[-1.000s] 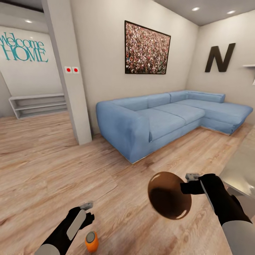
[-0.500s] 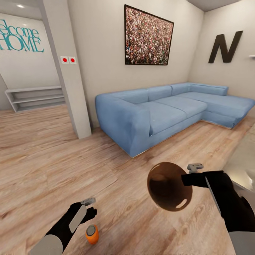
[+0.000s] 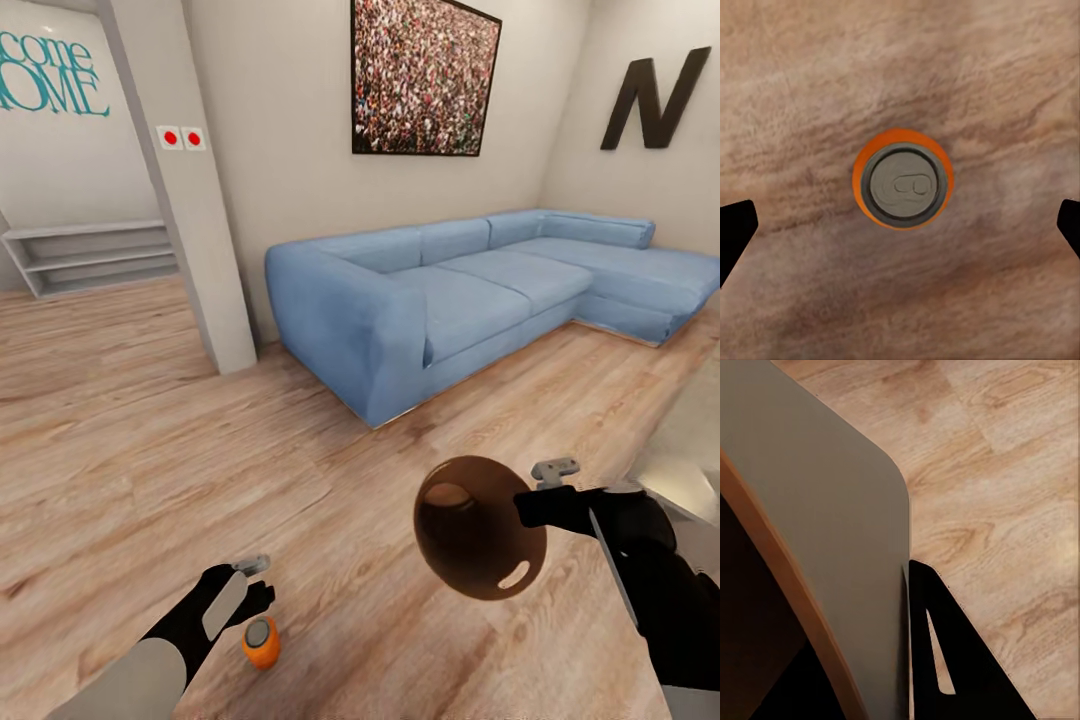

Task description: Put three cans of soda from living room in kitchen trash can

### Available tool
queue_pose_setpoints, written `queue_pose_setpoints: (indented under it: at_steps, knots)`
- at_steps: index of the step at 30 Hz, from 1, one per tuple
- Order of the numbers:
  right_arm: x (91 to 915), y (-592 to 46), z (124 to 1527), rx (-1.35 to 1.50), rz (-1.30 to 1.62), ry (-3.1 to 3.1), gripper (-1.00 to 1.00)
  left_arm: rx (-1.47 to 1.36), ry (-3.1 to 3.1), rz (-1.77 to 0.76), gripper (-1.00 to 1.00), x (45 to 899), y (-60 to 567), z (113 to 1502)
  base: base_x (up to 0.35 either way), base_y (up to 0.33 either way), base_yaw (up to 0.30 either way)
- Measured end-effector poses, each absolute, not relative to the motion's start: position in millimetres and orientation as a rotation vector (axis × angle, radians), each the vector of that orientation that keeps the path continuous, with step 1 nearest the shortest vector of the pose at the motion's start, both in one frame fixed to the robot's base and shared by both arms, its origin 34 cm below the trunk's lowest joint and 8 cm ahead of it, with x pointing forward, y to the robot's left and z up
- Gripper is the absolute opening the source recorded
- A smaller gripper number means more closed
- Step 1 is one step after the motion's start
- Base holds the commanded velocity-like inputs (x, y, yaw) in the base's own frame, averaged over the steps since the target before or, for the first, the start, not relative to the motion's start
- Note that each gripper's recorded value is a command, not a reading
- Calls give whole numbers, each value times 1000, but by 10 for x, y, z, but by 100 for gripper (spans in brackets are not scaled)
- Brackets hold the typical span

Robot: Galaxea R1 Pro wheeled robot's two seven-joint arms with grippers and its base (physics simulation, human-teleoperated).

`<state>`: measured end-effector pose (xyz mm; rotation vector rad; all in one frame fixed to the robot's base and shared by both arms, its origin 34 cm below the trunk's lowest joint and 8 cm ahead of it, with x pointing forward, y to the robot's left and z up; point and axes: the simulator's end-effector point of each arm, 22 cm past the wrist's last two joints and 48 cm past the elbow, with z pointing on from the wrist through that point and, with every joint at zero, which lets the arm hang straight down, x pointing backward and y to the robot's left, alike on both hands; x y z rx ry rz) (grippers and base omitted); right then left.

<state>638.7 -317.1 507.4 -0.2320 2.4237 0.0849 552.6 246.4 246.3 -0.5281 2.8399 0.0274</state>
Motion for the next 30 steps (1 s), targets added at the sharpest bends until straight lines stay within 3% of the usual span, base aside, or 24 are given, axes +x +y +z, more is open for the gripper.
queue_pose_setpoints:
  at_steps: [30]
  knots:
    - [6277, -3139, 4406, -247, 98, 2529, -100, -526, 2885, 40, 100, 5904, 2478, 2203, 0, 0, 0]
